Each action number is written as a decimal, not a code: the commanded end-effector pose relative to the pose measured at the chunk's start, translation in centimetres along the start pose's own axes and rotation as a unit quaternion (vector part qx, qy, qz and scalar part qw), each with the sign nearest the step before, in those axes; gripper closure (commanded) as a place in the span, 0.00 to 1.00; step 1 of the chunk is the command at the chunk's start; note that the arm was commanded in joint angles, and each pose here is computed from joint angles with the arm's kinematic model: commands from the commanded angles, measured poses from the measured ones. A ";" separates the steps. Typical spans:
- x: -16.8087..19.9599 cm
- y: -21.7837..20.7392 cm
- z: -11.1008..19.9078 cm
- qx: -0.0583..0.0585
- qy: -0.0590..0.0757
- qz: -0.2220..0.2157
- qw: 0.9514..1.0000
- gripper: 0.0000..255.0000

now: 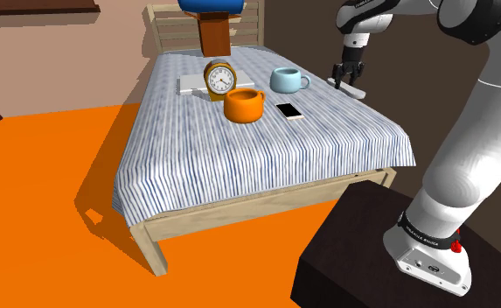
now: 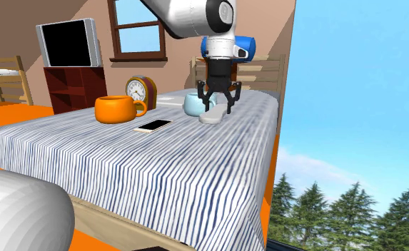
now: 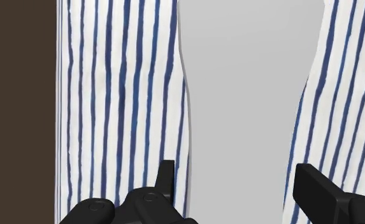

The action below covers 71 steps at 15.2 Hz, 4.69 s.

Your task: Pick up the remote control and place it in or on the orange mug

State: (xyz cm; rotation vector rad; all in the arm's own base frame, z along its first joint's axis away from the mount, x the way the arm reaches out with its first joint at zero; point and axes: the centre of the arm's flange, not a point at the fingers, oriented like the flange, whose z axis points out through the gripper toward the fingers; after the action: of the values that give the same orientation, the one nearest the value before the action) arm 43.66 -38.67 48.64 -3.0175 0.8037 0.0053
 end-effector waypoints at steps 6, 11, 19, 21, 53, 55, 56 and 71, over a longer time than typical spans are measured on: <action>0.0 -0.1 -3.7 0.000 0.000 0.000 1.000 1.00; -0.1 -0.2 -6.4 0.000 0.000 0.000 1.000 1.00; -0.1 -0.3 -10.2 0.000 0.000 0.000 1.000 1.00; 0.2 -2.9 -10.2 0.000 0.000 0.000 1.000 1.00; 4.9 -44.1 -9.8 0.000 0.000 0.000 1.000 1.00; 4.9 -44.1 -8.8 0.000 0.000 0.000 1.000 1.00; 4.9 -44.1 -8.3 0.000 0.000 0.000 1.000 1.00; 4.9 -44.0 -2.5 0.000 0.000 0.000 1.000 1.00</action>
State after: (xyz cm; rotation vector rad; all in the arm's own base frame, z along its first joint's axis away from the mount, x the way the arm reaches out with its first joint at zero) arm 69.82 -3.05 51.97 -3.0175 0.8042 0.0035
